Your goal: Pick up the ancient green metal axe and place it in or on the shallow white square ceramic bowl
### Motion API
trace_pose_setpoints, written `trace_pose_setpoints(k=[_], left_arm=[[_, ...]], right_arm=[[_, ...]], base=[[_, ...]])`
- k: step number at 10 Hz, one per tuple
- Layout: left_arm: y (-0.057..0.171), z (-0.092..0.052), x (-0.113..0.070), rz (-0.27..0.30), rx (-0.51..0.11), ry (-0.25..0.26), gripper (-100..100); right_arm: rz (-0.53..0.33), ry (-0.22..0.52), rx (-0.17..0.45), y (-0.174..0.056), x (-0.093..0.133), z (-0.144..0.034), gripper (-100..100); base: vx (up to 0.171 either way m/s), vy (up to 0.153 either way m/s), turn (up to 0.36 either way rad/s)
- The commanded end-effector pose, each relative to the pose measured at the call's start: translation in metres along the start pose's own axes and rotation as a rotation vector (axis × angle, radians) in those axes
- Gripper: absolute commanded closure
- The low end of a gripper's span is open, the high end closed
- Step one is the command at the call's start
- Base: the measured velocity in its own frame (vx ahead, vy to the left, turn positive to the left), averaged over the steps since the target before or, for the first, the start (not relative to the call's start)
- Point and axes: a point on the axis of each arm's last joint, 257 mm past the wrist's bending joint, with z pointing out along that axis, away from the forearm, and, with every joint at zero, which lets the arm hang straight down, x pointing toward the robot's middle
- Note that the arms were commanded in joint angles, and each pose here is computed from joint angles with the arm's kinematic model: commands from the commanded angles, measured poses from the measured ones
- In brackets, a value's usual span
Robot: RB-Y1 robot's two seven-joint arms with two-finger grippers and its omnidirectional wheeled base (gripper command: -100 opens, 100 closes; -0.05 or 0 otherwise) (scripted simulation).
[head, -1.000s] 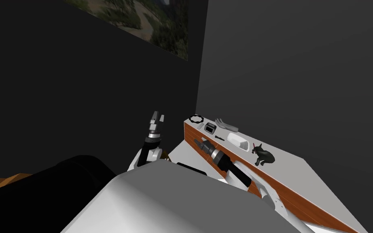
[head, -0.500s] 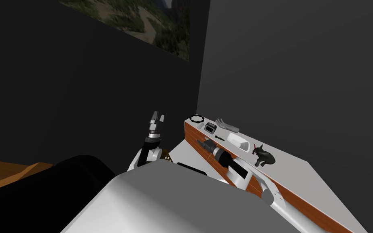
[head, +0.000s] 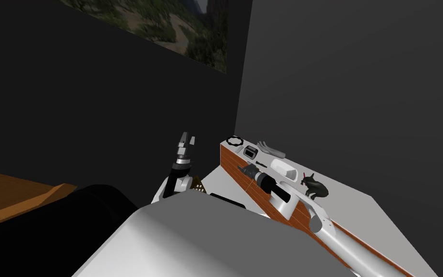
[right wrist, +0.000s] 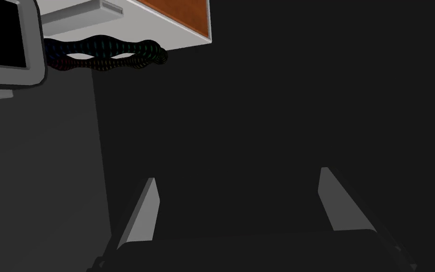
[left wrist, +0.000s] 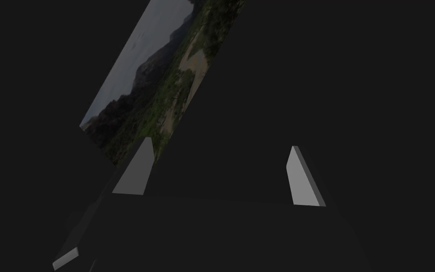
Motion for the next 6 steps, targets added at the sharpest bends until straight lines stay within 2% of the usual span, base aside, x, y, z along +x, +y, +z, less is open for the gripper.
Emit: trace_pose_setpoints(k=[1, 3, 4, 6], left_arm=[[0.0, 0.0, 0.0, 0.0, 0.0, 0.0, 0], [0.0, 0.0, 0.0, 0.0, 0.0, 0.0, 0], [0.0, 0.0, 0.0, 0.0, 0.0, 0.0, 0], [0.0, 0.0, 0.0, 0.0, 0.0, 0.0, 0]], right_arm=[[-0.039, 0.025, 0.023, -0.01, 0.007, -0.001, -100], [-0.133, 0.088, 0.082, -0.039, 0.018, 0.0, -100], [-0.145, 0.1, 0.089, -0.041, 0.02, 0.0, -100], [-0.229, 0.171, 0.145, -0.07, 0.032, -0.001, -100]], base=[[-0.011, -0.028, 0.036], [-0.004, -0.03, 0.063], [0.0, -0.027, 0.049], [0.007, -0.02, 0.08]])
